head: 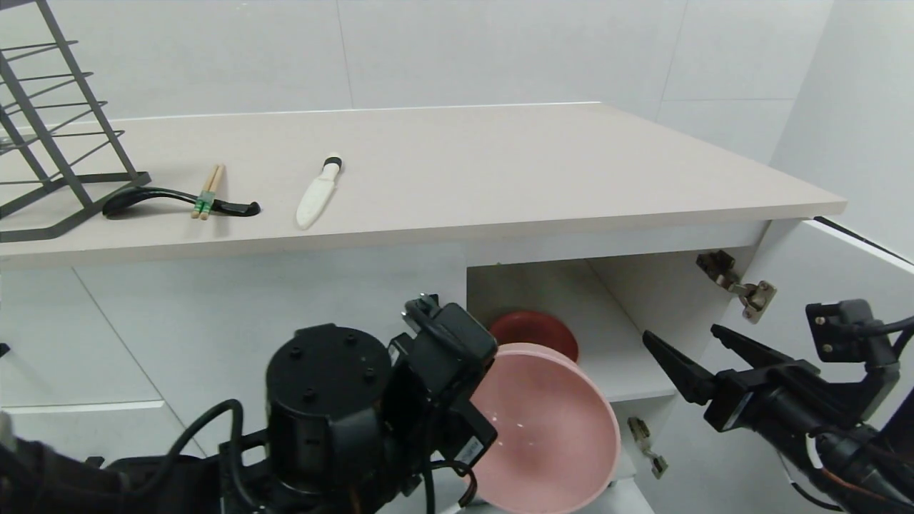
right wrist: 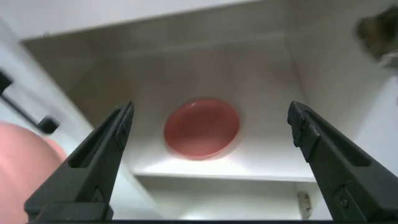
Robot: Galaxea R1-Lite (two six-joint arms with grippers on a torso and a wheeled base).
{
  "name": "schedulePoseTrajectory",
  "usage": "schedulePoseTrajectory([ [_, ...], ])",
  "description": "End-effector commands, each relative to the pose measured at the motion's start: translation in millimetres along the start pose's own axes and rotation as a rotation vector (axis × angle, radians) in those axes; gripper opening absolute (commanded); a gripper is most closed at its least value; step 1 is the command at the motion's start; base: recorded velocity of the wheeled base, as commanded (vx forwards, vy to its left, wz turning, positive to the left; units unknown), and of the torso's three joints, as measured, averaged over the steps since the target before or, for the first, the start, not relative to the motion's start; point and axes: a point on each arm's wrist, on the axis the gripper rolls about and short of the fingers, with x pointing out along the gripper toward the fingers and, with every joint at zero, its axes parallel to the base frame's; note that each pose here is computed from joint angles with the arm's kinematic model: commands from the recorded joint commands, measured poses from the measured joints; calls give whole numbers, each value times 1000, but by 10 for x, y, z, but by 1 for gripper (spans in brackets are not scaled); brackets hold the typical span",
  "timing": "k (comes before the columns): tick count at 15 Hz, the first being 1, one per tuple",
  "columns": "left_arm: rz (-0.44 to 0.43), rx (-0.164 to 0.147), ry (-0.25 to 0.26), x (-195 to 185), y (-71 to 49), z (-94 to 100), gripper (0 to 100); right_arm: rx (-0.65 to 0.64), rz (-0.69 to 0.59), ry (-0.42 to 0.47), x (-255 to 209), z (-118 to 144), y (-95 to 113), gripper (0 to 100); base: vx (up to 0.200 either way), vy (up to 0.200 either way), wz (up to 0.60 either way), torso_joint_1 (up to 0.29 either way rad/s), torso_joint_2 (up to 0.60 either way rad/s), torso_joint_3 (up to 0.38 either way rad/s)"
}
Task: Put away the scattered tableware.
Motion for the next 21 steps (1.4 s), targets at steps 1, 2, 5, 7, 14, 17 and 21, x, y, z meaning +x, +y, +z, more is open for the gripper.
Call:
schedulePoseTrajectory([
  [1,6,24,29,303,-260,-85,0,9,-27,-42,-33,78,-61,100,0,0,0,0,0,0],
  [2,27,22,28,381,-293,-92,0,9,-31,-44,-34,82,-69,100,0,0,0,0,0,0],
  [5,82,20,35,571,-363,-108,0,-4,-17,-75,-80,138,-54,100,0,0,0,0,0,0],
  [7,92,13,16,671,-409,-119,0,-6,-15,-80,-89,148,-51,100,0,0,0,0,0,0],
  [14,223,-65,-94,964,-409,46,0,-7,26,-73,-102,133,18,100,0,0,0,0,0,0],
  [17,261,-101,-141,983,-361,166,0,-19,103,-20,-134,62,157,100,0,0,0,0,0,0],
  [21,255,-130,-238,933,-379,270,0,-21,55,15,-77,9,88,100,0,0,0,0,0,0],
])
